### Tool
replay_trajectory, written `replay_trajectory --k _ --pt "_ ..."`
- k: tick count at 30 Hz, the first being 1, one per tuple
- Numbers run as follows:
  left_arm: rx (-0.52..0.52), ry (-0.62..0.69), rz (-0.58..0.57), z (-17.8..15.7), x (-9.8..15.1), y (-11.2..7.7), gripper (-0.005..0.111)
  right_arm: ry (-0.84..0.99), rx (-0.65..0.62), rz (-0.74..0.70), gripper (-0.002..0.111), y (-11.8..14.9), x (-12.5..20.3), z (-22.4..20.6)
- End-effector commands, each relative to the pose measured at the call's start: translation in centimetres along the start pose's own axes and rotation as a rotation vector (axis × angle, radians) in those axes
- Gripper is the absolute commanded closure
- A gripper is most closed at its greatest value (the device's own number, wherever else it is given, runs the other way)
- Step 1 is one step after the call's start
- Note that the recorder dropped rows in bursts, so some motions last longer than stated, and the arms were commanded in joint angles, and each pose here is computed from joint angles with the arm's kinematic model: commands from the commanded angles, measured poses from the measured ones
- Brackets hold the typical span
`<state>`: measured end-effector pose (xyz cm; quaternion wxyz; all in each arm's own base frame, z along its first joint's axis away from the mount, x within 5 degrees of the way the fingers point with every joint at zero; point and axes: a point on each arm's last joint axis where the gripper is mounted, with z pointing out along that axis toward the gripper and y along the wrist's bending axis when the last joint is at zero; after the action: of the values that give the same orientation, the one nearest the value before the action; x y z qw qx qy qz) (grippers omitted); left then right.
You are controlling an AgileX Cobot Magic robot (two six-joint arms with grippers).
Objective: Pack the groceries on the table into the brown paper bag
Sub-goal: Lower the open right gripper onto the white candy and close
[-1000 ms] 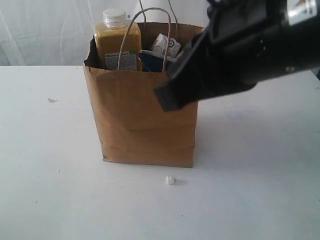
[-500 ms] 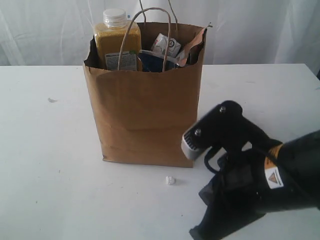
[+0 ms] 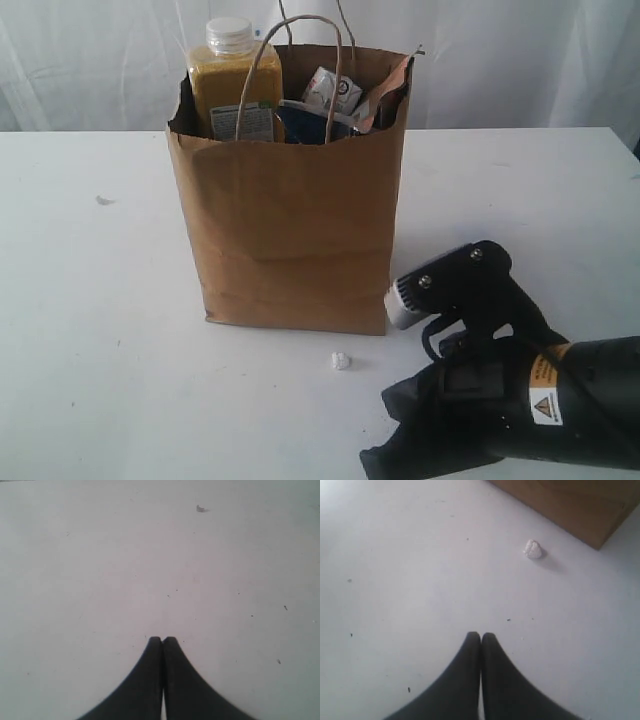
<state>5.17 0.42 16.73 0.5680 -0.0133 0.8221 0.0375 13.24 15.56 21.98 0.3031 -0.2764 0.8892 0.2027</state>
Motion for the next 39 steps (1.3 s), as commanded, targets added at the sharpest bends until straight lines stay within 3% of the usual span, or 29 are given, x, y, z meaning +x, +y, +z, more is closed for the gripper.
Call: replay_trajectory --k 1,4,9,11,25,30,39 --pt "0.007 -0.007 -0.014 0.0 0.0 -0.1 0.107 -0.034 -0.005 0.025 0.102 -0.1 -0.2 0.0" --pt "0.007 -0.007 -0.014 0.0 0.0 -0.1 0.107 -0.032 -0.005 0.027 0.089 -0.1 -0.1 0.0" --pt "0.007 -0.007 -0.014 0.0 0.0 -0.1 0.107 0.013 -0.012 0.091 0.056 0.0 0.2 0.6" --pt "0.007 -0.007 -0.014 0.0 0.0 -0.1 0.107 0.034 -0.006 0.091 0.050 0.0 0.2 1.1" --pt "0.007 -0.007 -0.014 0.0 0.0 -0.1 0.107 0.162 0.018 0.124 0.053 1.4 -5.2 7.9" --pt "0.007 -0.007 -0.014 0.0 0.0 -0.1 0.107 0.224 0.050 0.089 0.056 1.1 -5.3 11.2" --pt "0.007 -0.007 -0.014 0.0 0.0 -0.1 0.107 0.183 0.078 0.135 0.056 0.2 -6.9 12.1"
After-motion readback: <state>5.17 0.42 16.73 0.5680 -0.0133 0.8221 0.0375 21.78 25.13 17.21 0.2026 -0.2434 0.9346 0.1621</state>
